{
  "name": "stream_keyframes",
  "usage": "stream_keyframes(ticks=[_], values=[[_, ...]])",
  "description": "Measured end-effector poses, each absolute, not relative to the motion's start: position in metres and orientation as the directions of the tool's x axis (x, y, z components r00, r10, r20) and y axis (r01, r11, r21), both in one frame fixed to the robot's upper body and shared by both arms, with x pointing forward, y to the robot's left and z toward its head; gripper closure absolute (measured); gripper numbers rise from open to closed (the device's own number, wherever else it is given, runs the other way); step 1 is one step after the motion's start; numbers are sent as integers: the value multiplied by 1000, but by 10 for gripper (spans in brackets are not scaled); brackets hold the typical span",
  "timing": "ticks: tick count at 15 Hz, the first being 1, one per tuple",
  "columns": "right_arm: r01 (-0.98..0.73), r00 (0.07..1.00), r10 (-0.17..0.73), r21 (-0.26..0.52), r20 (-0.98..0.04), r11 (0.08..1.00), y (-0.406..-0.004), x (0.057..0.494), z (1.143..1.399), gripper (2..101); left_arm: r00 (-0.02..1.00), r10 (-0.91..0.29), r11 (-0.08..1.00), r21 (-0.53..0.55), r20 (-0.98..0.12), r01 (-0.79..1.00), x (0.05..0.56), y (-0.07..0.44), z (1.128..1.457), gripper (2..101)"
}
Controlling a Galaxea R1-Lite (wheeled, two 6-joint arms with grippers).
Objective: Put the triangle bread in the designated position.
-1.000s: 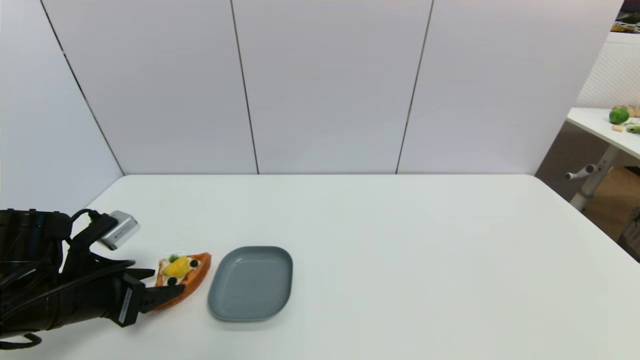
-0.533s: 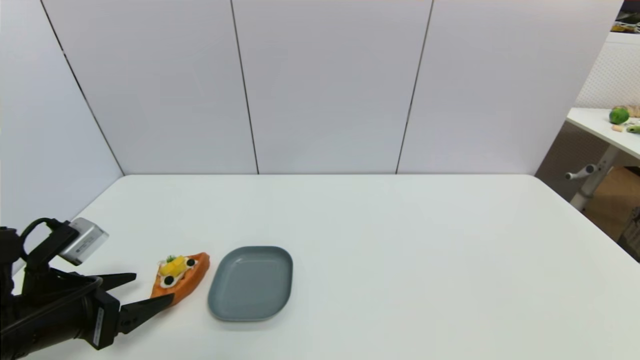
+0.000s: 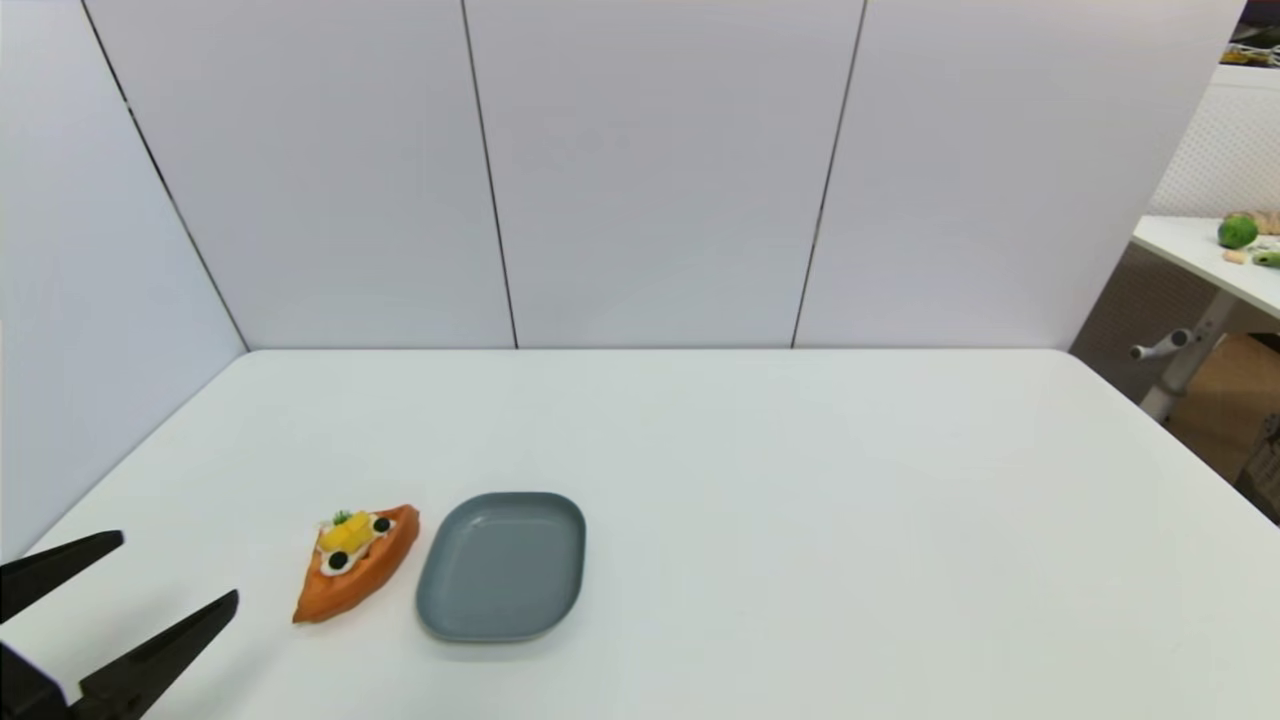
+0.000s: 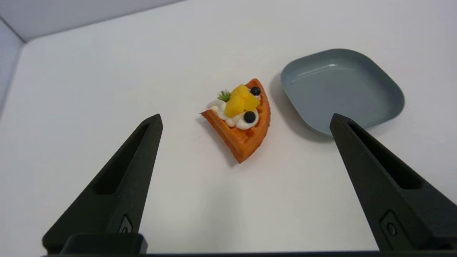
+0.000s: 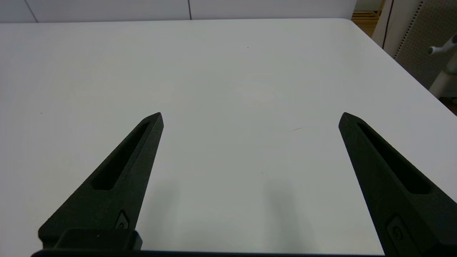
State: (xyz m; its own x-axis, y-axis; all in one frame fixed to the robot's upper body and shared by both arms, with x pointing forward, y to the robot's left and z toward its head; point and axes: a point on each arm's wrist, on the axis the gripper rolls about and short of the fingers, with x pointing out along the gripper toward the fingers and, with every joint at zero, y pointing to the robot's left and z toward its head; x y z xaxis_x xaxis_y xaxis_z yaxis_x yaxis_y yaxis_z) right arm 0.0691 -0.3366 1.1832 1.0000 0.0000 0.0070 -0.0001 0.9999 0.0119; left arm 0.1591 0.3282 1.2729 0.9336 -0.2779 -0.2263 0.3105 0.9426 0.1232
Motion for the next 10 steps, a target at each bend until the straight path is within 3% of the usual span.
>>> stream_keyframes(ticks=[3,6,10], values=[[0,1000,0,12,7,1000,-337,69,1183,50,987,-126,973,182,-100,143,123,331,1258,73],[0,1000,0,12,7,1000,-337,69,1183,50,1000,2,982,189,-27,3,94,333,1224,67],[0,1000,0,12,7,1000,-337,69,1183,50,998,-29,993,111,-53,34,74,332,1186,62]])
